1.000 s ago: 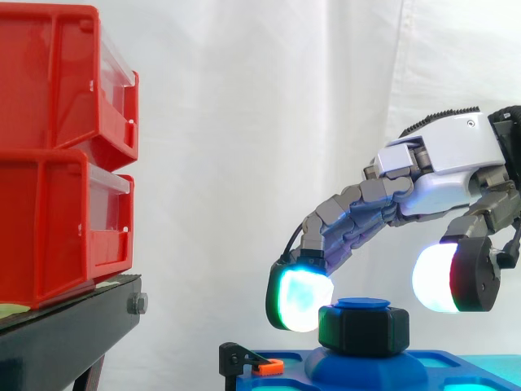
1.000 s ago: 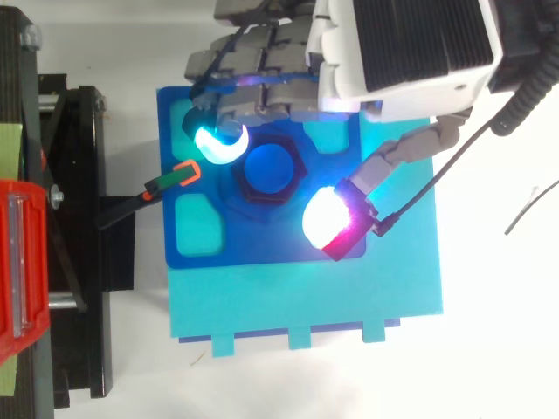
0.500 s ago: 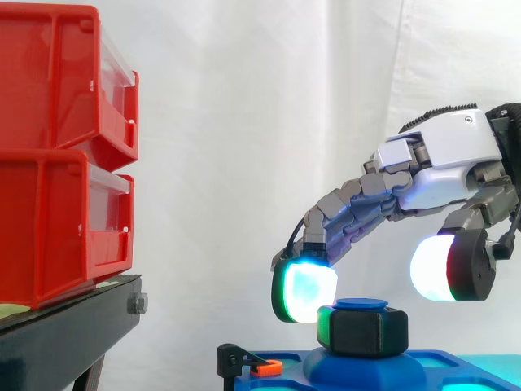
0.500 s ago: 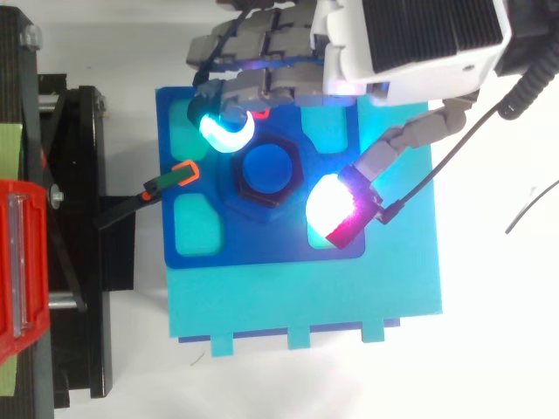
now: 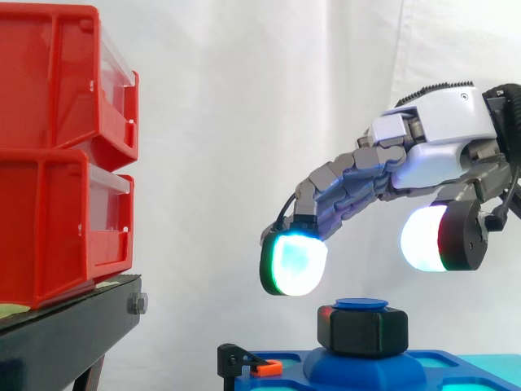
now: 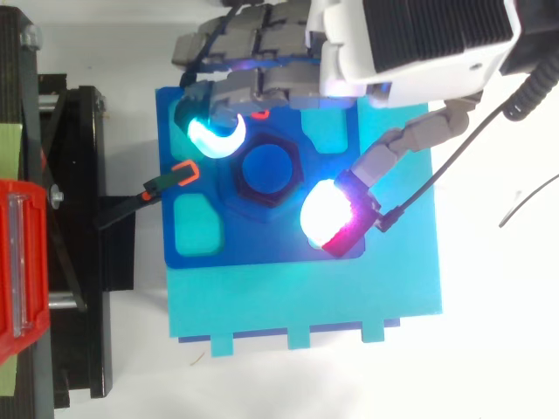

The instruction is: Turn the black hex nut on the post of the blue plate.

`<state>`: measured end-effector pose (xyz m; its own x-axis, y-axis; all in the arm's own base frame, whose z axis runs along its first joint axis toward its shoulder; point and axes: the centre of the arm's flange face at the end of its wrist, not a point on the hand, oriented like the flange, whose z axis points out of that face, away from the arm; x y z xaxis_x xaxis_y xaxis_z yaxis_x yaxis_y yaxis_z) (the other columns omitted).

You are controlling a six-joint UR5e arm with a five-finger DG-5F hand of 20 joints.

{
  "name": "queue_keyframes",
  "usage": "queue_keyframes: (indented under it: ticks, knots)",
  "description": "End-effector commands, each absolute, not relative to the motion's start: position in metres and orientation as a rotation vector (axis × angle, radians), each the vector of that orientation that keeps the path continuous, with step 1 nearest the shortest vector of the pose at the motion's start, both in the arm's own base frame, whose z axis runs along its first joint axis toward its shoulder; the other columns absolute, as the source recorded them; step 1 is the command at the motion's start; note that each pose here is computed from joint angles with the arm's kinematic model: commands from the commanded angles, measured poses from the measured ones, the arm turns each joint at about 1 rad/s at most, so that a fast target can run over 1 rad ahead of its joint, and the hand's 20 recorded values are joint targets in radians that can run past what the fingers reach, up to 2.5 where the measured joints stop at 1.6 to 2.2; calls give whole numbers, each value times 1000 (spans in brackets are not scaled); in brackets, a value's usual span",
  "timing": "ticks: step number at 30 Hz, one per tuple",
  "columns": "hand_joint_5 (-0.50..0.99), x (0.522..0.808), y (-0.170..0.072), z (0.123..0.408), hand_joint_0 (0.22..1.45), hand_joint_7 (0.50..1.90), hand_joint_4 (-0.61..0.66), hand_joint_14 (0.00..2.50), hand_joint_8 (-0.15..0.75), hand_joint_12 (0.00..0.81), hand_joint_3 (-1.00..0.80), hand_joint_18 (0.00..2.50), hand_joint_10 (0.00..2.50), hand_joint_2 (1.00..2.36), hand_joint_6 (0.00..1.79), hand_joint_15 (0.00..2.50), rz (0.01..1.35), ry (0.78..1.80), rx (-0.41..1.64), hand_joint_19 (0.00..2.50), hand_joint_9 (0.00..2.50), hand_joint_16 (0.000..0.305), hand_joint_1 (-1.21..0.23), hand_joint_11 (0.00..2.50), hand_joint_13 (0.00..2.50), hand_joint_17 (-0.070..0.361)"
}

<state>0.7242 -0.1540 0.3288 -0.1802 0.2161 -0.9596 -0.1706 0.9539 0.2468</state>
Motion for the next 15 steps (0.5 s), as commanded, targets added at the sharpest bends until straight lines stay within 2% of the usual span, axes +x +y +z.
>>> queue_keyframes:
  ticks: [1, 6, 9, 15]
  knots:
    - [-190, 728, -146, 330, 455, 862, 286, 2, 276, 375, -500, 297, 0, 1000, 502, 80, 346, 1698, 24, 252, 347, 50, -545, 0, 343, 113]
    - [-203, 733, -131, 328, 453, 871, 274, 3, 271, 375, -500, 301, 0, 1000, 502, 73, 344, 1694, 19, 261, 341, 50, -674, 0, 345, 112]
    - [-213, 735, -122, 326, 499, 899, 244, 2, 253, 356, -500, 305, 0, 1000, 502, 84, 329, 1694, 29, 269, 337, 46, -760, 0, 349, 104]
    - [-220, 737, -113, 318, 558, 924, 207, 2, 231, 337, -500, 322, 0, 1000, 503, 82, 326, 1685, 27, 268, 331, 43, -812, 0, 352, 97]
